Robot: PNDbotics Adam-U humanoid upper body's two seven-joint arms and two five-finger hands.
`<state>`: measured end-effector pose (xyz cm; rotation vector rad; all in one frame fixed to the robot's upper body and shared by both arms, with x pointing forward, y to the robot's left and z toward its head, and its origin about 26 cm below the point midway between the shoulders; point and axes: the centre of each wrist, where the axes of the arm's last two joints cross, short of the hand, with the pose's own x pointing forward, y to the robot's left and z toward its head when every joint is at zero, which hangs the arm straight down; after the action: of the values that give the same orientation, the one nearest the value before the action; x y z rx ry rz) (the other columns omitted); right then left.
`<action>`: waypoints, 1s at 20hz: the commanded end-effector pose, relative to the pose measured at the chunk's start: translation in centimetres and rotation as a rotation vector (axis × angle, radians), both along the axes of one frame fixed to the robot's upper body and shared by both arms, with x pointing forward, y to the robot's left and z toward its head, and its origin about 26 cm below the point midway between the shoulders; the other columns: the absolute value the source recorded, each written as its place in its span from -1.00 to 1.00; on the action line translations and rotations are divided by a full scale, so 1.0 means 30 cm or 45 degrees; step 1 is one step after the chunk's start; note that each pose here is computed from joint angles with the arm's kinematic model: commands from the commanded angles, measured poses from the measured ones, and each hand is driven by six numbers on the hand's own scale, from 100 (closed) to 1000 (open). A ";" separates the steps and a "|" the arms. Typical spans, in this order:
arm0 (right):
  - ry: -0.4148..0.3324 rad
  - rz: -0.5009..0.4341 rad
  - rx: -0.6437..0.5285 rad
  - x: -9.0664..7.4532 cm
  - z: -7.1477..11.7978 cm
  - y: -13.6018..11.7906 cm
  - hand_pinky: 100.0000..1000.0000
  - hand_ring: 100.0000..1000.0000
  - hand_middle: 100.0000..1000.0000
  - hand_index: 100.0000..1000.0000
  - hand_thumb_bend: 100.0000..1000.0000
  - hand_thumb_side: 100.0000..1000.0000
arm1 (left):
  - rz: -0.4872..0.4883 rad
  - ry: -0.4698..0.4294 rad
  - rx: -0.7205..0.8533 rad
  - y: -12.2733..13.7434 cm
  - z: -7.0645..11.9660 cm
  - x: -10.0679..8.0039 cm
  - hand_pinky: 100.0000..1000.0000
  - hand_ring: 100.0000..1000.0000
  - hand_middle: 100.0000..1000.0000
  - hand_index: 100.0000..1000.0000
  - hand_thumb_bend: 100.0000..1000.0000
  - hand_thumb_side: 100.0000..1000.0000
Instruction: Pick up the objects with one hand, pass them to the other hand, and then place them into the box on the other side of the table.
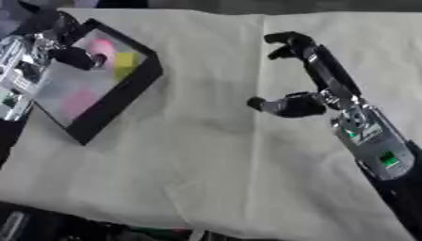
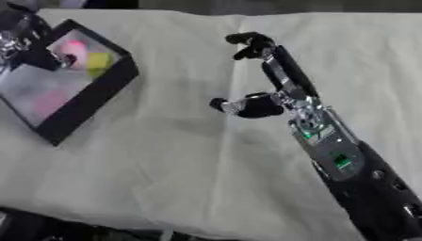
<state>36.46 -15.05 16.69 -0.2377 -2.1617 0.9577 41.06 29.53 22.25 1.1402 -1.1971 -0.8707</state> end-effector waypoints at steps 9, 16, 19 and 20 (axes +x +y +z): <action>-0.079 0.015 0.048 -0.019 0.071 -0.007 0.60 0.39 0.57 0.67 0.35 -0.98 | 0.105 -0.291 -0.004 0.054 0.113 -0.052 0.53 0.44 0.31 0.51 -0.08 0.46; -0.142 -0.070 0.154 -0.031 0.137 -0.062 0.60 0.40 0.56 0.65 0.00 -0.83 | -0.030 -0.590 -0.179 0.022 0.196 -0.155 0.46 0.40 0.38 0.54 -0.44 0.19; -0.143 -0.160 0.214 -0.034 0.159 -0.112 0.59 0.37 0.54 0.62 -0.05 -0.95 | -0.138 -0.681 -0.243 -0.013 0.187 -0.198 0.46 0.41 0.39 0.55 -0.43 0.03; -0.139 -0.185 0.236 -0.035 0.164 -0.127 0.59 0.37 0.54 0.62 -0.04 -0.95 | -0.169 -0.713 -0.262 -0.020 0.186 -0.214 0.46 0.41 0.40 0.56 -0.43 0.04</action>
<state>35.65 -18.10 20.16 -0.3279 -2.2454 0.7050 35.50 28.92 26.31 1.1641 -1.7126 -0.5469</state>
